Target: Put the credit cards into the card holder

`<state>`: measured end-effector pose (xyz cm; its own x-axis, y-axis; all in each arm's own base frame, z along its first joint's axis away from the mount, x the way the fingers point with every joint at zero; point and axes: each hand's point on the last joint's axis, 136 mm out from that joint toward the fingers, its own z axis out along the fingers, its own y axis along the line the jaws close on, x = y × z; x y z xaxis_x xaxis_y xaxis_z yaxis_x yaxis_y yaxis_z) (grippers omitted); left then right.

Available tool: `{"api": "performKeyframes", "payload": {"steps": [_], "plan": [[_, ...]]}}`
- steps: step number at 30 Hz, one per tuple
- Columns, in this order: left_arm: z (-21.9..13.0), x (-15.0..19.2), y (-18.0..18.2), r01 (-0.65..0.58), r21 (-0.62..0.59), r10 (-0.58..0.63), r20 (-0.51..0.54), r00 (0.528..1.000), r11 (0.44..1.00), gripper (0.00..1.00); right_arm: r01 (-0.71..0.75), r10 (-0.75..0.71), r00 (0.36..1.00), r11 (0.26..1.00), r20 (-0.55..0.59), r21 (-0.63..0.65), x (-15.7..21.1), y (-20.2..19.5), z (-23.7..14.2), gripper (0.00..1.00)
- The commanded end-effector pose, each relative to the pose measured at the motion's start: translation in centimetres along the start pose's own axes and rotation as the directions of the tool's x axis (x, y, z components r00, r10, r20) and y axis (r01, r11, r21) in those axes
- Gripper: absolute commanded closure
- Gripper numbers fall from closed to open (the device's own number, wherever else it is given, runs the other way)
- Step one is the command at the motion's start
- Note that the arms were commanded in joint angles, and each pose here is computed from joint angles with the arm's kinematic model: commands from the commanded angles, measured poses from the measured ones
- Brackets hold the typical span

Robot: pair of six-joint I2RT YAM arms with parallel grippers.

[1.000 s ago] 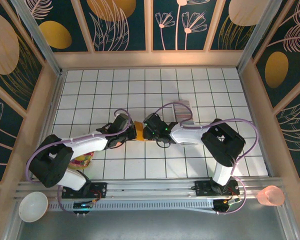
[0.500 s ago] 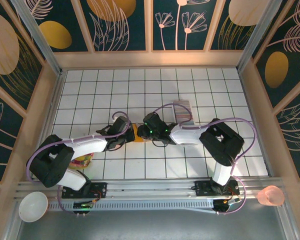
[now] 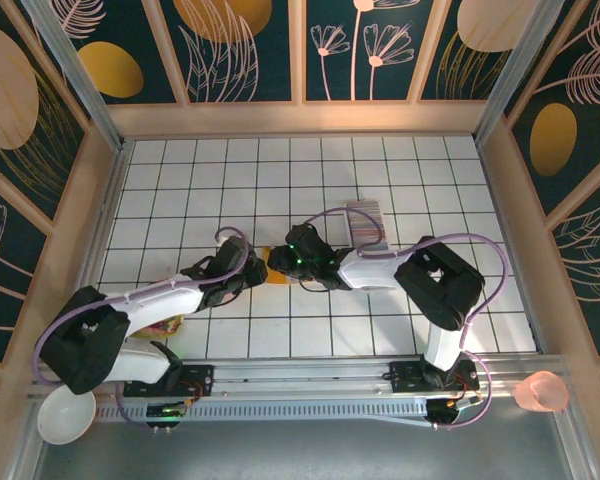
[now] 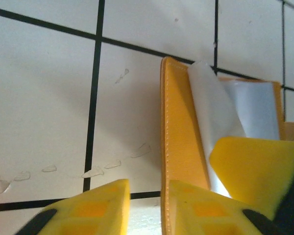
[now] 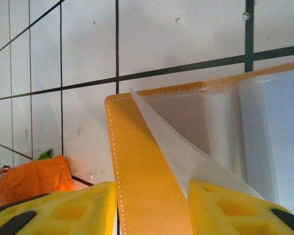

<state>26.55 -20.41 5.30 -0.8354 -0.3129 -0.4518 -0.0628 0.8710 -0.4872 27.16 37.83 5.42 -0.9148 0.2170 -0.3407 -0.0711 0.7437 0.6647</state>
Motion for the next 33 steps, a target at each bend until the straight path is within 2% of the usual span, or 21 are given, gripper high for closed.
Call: {"api": "performKeyframes", "payload": {"steps": [1,4,12,22,33], "plan": [[-1.3,-1.3,-0.7,0.015,0.018,-0.016,0.06,0.998,1.0,0.82,-0.013,0.013,1.0,1.0,-0.025,-0.001,1.0,-0.6,0.7,0.58],[-2.3,-2.2,-1.3,0.017,0.044,-0.021,0.095,0.995,0.999,0.89,-0.009,0.009,1.0,1.0,-0.021,-0.025,0.8,0.1,0.7,0.58],[-5.9,-4.9,-1.5,0.051,0.049,-0.06,0.222,0.973,0.998,0.95,-0.01,0.009,1.0,0.999,-0.025,-0.039,0.7,0.8,1.4,0.58],[-9.2,-6.4,-0.3,0.106,0.052,-0.118,0.338,0.934,0.993,0.9,0.018,-0.02,1.0,0.992,-0.019,-0.122,-0.1,4.1,1.8,0.58],[-9.6,-6.1,0.5,0.134,0.051,-0.143,0.343,0.928,0.99,0.86,0.106,-0.103,0.994,0.969,0.025,-0.225,-2.8,9.9,1.4,0.57]]}}
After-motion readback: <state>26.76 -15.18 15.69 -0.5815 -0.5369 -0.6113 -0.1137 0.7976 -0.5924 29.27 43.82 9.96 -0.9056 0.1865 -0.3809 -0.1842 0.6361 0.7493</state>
